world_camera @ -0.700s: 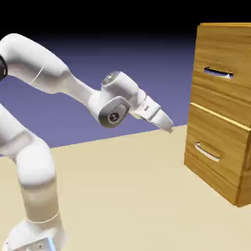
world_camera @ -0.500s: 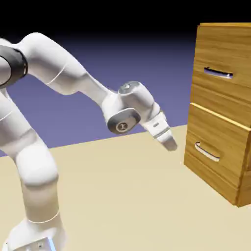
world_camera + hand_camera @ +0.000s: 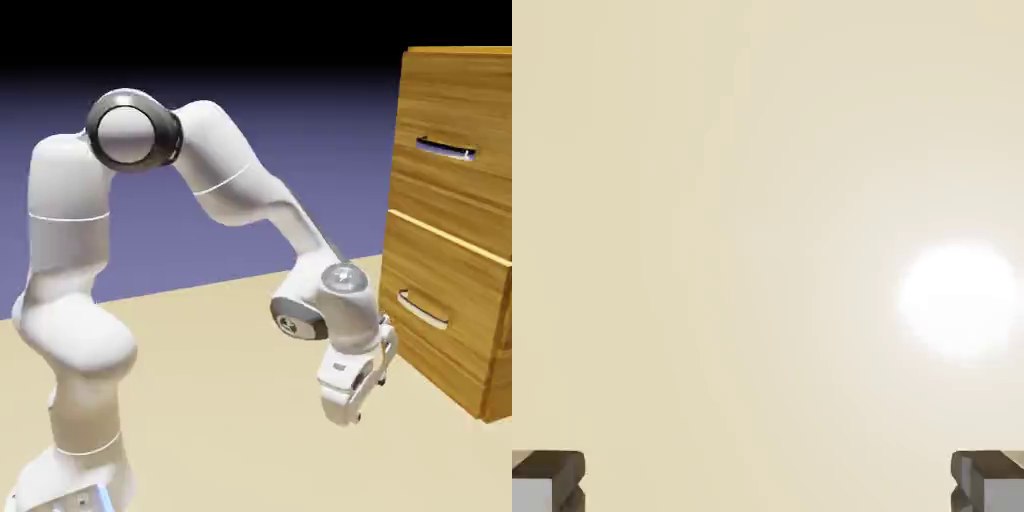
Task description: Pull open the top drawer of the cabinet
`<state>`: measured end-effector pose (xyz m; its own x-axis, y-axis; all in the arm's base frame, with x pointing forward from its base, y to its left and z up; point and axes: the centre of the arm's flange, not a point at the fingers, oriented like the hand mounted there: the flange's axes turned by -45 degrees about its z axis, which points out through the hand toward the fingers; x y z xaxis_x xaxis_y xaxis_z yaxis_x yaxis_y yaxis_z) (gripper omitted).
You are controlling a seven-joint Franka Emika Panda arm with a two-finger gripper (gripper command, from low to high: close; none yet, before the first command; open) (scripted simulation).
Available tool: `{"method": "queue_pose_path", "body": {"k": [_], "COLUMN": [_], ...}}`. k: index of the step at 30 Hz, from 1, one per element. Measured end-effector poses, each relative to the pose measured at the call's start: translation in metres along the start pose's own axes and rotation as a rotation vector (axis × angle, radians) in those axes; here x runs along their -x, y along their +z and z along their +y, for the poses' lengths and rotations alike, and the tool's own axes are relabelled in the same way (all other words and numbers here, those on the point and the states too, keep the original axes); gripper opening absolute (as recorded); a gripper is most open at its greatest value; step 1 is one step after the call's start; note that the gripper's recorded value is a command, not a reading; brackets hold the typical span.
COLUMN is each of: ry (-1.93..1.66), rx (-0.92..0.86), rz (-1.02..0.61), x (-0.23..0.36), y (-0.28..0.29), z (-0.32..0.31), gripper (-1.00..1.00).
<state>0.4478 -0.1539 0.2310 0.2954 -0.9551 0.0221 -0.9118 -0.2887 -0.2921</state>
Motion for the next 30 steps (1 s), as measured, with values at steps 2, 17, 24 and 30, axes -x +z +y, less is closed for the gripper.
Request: {"method": "queue_pose_path", "body": {"k": [2, 17, 24, 30], "ry": [0.1, 0.582, 0.591, 0.474], "rx": [0.014, -0.235, -0.567, -0.903], "rz": [0.025, 0.376, 0.478, 0.447], "x": [-0.013, -0.092, -0.075, -0.004], "y": [0.008, -0.038, -0.109, -0.18], "z": [0.008, -0.023, -0.105, -0.195], "gripper": [1.0, 1.0, 1.0, 1.0]}}
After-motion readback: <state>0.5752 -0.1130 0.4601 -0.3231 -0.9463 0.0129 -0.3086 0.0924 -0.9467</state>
